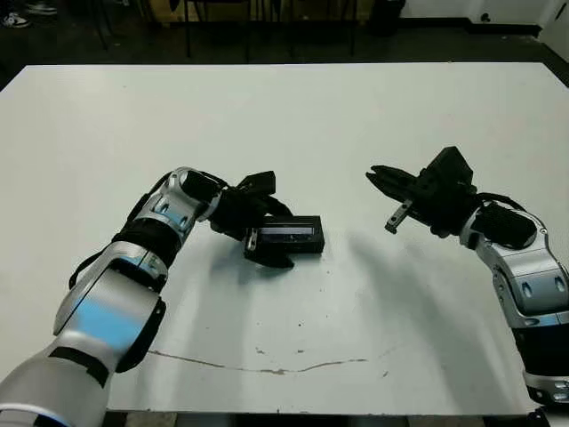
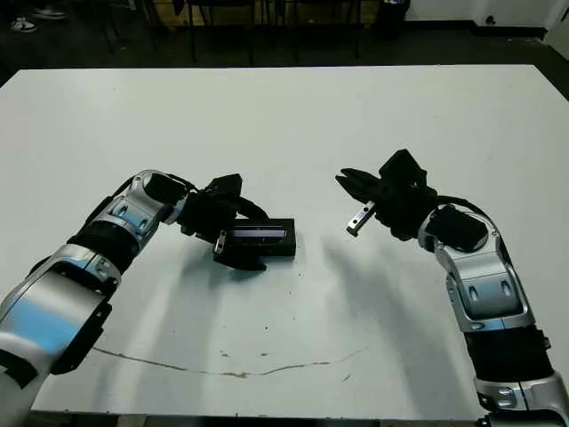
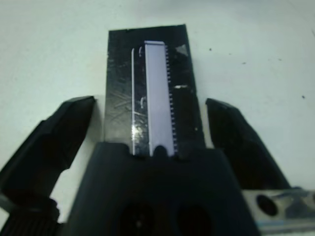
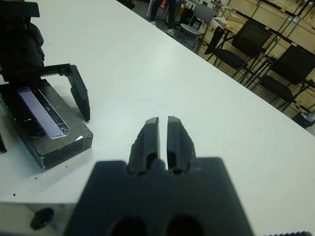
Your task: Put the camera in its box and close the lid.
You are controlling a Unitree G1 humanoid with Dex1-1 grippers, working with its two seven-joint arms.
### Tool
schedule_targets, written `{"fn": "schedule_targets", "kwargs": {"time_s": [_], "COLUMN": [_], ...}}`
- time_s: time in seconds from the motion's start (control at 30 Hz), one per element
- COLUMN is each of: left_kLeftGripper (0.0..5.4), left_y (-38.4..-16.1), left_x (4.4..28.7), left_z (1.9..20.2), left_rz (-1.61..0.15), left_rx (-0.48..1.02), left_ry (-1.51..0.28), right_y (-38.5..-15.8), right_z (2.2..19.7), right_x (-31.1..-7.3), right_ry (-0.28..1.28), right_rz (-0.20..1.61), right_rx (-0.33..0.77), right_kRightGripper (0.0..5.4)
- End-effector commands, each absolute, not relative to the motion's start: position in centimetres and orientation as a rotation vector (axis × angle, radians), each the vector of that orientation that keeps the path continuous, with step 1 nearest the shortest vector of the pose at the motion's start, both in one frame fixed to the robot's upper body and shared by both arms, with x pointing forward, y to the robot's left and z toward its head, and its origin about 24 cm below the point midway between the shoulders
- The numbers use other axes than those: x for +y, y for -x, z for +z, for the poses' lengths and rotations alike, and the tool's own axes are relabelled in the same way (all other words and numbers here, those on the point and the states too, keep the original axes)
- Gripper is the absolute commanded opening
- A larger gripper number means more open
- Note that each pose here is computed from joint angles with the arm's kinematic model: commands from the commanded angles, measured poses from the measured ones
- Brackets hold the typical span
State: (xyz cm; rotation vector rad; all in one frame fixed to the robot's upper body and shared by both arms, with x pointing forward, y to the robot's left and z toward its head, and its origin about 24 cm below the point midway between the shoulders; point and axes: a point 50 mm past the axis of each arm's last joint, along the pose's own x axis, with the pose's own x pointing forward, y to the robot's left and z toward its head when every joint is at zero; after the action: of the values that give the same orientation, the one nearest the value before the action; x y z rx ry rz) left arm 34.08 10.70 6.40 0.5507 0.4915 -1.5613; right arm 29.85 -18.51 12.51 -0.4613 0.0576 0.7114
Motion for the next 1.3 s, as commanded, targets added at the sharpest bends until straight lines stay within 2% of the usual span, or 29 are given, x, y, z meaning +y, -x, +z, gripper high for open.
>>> {"fn": "schedule_targets", "kwargs": {"time_s": [0.03, 0.27, 0.47, 0.63, 0.8, 1.0, 1.07, 1.2, 1.3], "left_kLeftGripper": [5.38, 5.38, 5.38, 5.38, 5.38, 5.38, 5.38, 5.22, 4.79], "left_y": [-31.6, -31.3, -30.6, -28.8, -26.8, -25.2, -25.1, -24.9, -25.1], "left_x": [12.6, 15.8, 19.9, 23.5, 25.1, 25.8, 25.5, 22.6, 19.6], "left_z": [2.0, 2.4, 3.7, 5.4, 7.3, 9.5, 10.3, 11.7, 12.4], "left_rz": [-1.582, -1.499, -1.371, -1.272, -1.226, -1.076, -0.926, -0.538, -0.370], "left_rx": [0.706, 0.639, 0.540, 0.517, 0.533, 0.448, 0.365, 0.099, -0.082], "left_ry": [-0.556, -0.533, -0.493, -0.491, -0.461, -0.452, -0.408, -0.320, -0.166], "right_y": [-29.7, -29.7, -29.7, -29.7, -29.7, -29.7, -29.7, -29.6, -29.6], "right_z": [12.1, 12.2, 12.1, 12.1, 12.1, 12.0, 11.9, 11.8, 11.6], "right_x": [-18.7, -18.8, -18.8, -18.8, -18.7, -18.6, -18.7, -18.7, -18.6], "right_ry": [0.451, 0.463, 0.455, 0.459, 0.461, 0.464, 0.455, 0.443, 0.433], "right_rz": [0.710, 0.704, 0.708, 0.706, 0.706, 0.700, 0.698, 0.684, 0.673], "right_rx": [0.088, 0.092, 0.083, 0.084, 0.087, 0.091, 0.094, 0.086, 0.081], "right_kRightGripper": [0.00, 0.00, 0.00, 0.00, 0.00, 0.00, 0.00, 0.00, 0.00]}}
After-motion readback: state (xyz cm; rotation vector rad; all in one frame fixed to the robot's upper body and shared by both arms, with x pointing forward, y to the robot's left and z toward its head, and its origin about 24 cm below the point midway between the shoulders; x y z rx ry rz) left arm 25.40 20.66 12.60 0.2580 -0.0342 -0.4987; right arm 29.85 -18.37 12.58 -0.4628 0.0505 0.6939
